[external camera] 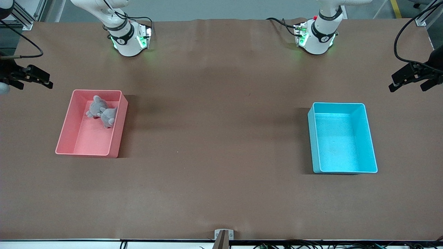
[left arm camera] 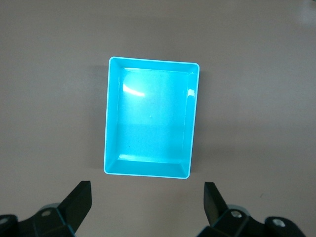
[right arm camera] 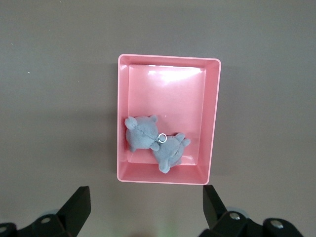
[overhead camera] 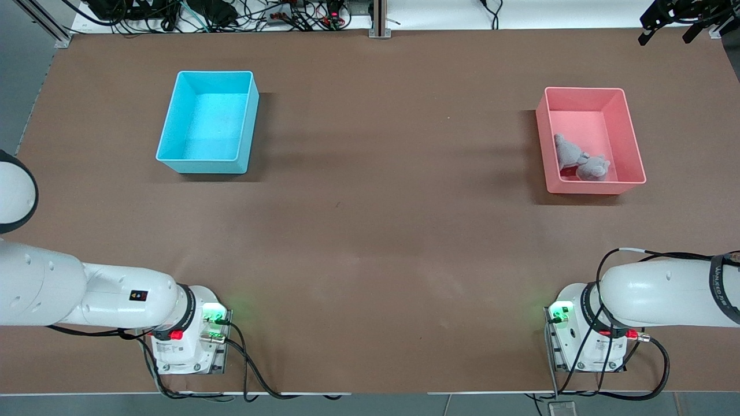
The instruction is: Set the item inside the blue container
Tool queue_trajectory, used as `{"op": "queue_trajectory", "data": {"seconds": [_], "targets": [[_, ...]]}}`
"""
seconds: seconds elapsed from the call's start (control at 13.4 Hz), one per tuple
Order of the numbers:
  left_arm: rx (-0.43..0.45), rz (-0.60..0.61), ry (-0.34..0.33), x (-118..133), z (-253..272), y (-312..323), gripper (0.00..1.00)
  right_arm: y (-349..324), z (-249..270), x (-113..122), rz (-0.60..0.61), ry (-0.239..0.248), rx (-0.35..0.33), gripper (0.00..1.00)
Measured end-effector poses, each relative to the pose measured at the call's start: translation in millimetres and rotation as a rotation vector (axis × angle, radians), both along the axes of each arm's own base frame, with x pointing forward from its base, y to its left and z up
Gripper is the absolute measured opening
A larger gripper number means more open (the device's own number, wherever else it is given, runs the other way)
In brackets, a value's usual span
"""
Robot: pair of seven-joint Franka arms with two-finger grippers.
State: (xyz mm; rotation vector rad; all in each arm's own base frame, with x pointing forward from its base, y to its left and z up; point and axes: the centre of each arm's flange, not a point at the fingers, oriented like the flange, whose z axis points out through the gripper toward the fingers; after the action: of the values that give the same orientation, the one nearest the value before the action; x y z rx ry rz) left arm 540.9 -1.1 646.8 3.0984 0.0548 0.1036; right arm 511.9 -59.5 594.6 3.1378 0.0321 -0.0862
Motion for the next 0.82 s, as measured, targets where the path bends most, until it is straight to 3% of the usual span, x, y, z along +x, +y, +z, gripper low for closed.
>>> {"op": "queue_trajectory", "data": {"seconds": [0.52,0.82], "targets": [[0.0,0.001,0.0,0.0,0.0,0.4,1.0,-2.3,5.3,1.4,-0.005,-0.008,-0.001,1.0],[0.0,0.001,0.0,0.0,-0.1,0.6,1.0,-10.8,-34.5,33.7,-0.018,0.046,-0.009,1.0]]}}
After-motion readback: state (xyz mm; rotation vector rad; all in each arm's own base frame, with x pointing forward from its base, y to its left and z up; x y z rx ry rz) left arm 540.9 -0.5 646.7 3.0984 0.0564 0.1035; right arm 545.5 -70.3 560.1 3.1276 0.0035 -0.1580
